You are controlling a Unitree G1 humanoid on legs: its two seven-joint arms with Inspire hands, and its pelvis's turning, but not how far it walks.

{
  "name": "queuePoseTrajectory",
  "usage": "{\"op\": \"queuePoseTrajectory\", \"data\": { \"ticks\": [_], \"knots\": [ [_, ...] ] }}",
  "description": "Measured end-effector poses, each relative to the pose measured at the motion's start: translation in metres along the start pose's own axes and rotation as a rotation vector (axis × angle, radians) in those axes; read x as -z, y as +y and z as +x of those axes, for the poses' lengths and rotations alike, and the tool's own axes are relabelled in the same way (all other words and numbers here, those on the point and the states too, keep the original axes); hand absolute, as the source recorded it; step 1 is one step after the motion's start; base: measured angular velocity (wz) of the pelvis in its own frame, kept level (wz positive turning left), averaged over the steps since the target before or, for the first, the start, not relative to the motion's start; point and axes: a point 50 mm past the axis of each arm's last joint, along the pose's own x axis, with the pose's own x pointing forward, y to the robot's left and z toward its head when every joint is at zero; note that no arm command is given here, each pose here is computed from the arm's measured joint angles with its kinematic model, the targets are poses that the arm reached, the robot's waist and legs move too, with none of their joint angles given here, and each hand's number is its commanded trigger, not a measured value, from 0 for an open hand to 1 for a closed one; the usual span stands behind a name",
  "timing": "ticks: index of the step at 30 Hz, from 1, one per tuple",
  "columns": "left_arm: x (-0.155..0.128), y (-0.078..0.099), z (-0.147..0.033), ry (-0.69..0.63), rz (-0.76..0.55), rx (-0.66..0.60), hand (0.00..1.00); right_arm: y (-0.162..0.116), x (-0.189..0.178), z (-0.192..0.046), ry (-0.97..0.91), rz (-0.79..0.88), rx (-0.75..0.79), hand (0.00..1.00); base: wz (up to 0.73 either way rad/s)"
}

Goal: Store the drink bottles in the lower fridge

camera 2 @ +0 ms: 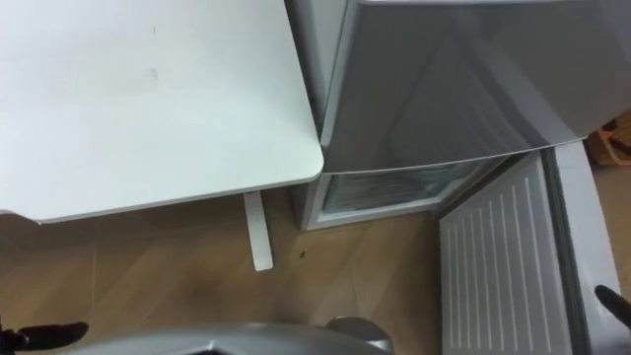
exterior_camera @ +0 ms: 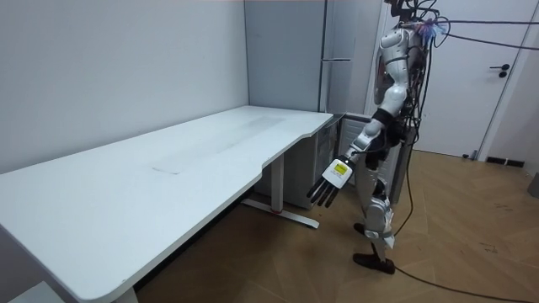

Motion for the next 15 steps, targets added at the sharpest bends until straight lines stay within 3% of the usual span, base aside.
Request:
{"op": "queuePoseTrajectory", "data": {
  "ticks": [7, 15],
  "knots": [
    [-0.006, -0.016, -0.001, -0.022, 0.046, 0.083, 0.0, 0.004, 0.033, -0.004, 0.129, -0.062, -0.138, 0.0, -0.01],
    [-0.008, -0.025, -0.002, -0.027, 0.061, 0.133, 0.0, 0.029, 0.056, -0.009, 0.242, -0.138, -0.397, 0.0, -0.02]
  ]
}}
